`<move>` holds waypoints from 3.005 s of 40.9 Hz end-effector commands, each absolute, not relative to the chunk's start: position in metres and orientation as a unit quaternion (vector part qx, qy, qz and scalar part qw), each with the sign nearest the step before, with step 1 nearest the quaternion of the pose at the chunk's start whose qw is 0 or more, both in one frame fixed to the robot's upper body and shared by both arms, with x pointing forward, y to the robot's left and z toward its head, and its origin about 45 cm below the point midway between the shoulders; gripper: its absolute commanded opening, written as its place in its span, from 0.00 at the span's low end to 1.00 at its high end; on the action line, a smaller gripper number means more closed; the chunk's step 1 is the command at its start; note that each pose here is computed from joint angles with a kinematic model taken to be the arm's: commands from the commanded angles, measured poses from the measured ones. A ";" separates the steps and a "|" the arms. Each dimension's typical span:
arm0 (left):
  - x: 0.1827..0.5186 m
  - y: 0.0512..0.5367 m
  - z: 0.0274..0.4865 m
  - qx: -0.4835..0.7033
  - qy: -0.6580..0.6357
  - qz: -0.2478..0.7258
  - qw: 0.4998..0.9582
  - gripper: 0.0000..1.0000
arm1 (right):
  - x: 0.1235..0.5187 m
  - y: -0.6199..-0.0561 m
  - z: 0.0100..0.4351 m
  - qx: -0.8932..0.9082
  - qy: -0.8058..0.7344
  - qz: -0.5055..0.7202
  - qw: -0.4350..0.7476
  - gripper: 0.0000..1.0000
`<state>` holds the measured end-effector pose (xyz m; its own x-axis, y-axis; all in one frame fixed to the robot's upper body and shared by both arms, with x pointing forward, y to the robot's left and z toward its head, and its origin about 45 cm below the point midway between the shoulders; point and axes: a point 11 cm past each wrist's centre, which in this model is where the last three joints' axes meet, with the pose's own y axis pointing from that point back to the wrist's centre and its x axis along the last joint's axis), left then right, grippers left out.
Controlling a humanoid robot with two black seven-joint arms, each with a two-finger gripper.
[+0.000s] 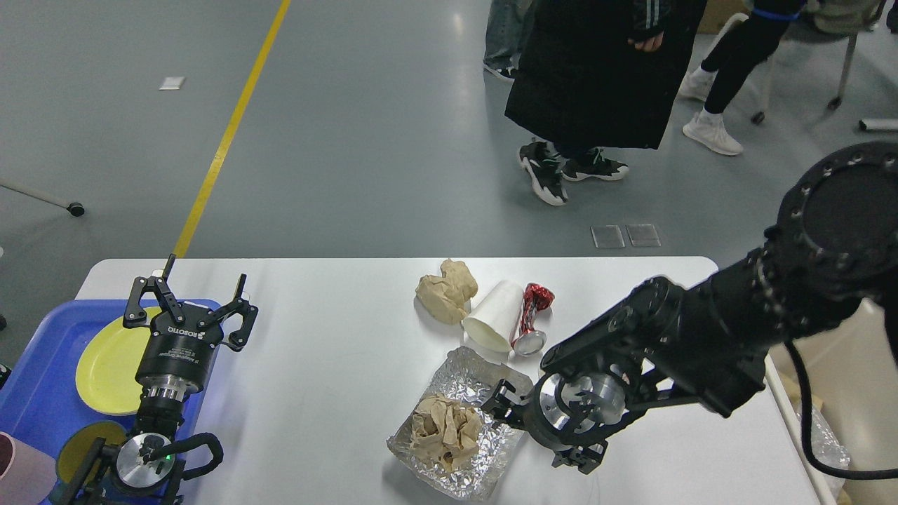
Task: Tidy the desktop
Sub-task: 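Move the right gripper down over the second foil tray with scraps, then grasp the foil tray edge with the right gripper, then lift the foil tray and carry it toward the bin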
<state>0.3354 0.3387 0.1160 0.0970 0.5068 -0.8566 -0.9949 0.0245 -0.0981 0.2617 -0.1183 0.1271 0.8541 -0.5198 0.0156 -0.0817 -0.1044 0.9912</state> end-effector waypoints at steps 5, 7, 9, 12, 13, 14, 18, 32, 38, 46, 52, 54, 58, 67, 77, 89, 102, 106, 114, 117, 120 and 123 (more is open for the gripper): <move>0.335 0.339 0.116 -0.376 0.324 0.588 0.638 0.96 | 0.272 -0.110 0.081 0.723 -0.249 -0.205 0.611 0.91; 0.335 0.339 0.116 -0.376 0.324 0.588 0.638 0.96 | 0.274 -0.113 0.075 0.720 -0.256 -0.209 0.610 0.91; 0.335 0.339 0.116 -0.376 0.324 0.588 0.638 0.96 | 0.273 -0.110 0.071 0.721 -0.257 -0.210 0.609 0.90; 0.335 0.339 0.116 -0.376 0.325 0.589 0.638 0.96 | 0.274 -0.105 0.065 0.722 -0.260 -0.206 0.608 0.88; 0.335 0.339 0.116 -0.376 0.324 0.588 0.638 0.96 | 0.275 -0.106 0.063 0.721 -0.263 -0.207 0.607 0.87; 0.335 0.339 0.116 -0.376 0.324 0.588 0.638 0.96 | 0.276 -0.106 0.062 0.720 -0.265 -0.206 0.607 0.87; 0.335 0.339 0.116 -0.376 0.324 0.588 0.638 0.96 | 0.277 -0.108 0.059 0.718 -0.269 -0.208 0.606 0.81; 0.335 0.339 0.116 -0.376 0.324 0.588 0.638 0.96 | 0.272 -0.103 0.058 0.722 -0.257 -0.209 0.607 0.00; 0.335 0.339 0.116 -0.376 0.324 0.588 0.638 0.96 | 0.273 -0.103 0.059 0.721 -0.259 -0.207 0.608 0.00; 0.335 0.339 0.116 -0.376 0.324 0.588 0.638 0.96 | 0.267 -0.103 0.062 0.716 -0.243 -0.208 0.620 0.00; 0.335 0.339 0.116 -0.376 0.325 0.589 0.638 0.96 | 0.267 -0.105 0.063 0.708 -0.243 -0.208 0.630 0.00; 0.335 0.339 0.116 -0.376 0.324 0.588 0.638 0.96 | 0.268 -0.104 0.064 0.707 -0.242 -0.207 0.632 0.00; 0.335 0.339 0.116 -0.376 0.324 0.588 0.638 0.96 | 0.264 -0.103 0.065 0.705 -0.235 -0.208 0.636 0.00; 0.336 0.339 0.117 -0.377 0.324 0.588 0.638 0.96 | 0.264 -0.096 0.093 0.714 -0.210 -0.187 0.642 0.00; 0.335 0.339 0.116 -0.376 0.325 0.588 0.638 0.96 | 0.269 -0.086 0.158 0.734 -0.156 -0.139 0.646 0.00; 0.335 0.339 0.116 -0.376 0.325 0.588 0.638 0.96 | 0.280 -0.084 0.255 0.770 -0.062 -0.094 0.628 0.00; 0.335 0.339 0.116 -0.376 0.324 0.588 0.638 0.96 | 0.300 -0.135 0.353 0.755 -0.045 -0.051 0.652 0.00; 0.335 0.339 0.116 -0.376 0.324 0.588 0.638 0.96 | 0.301 -0.139 0.356 0.754 -0.048 -0.052 0.654 0.00; 0.335 0.339 0.116 -0.376 0.324 0.588 0.638 0.96 | 0.309 -0.158 0.344 0.756 -0.079 -0.083 0.644 0.00; 0.335 0.339 0.116 -0.376 0.324 0.588 0.638 0.96 | 0.315 -0.178 0.341 0.766 -0.105 -0.113 0.624 0.00; 0.335 0.339 0.116 -0.376 0.325 0.589 0.638 0.96 | 0.324 -0.212 0.337 0.768 -0.147 -0.148 0.606 0.00; 0.335 0.339 0.116 -0.377 0.324 0.589 0.638 0.96 | 0.331 -0.248 0.335 0.754 -0.188 -0.172 0.605 0.00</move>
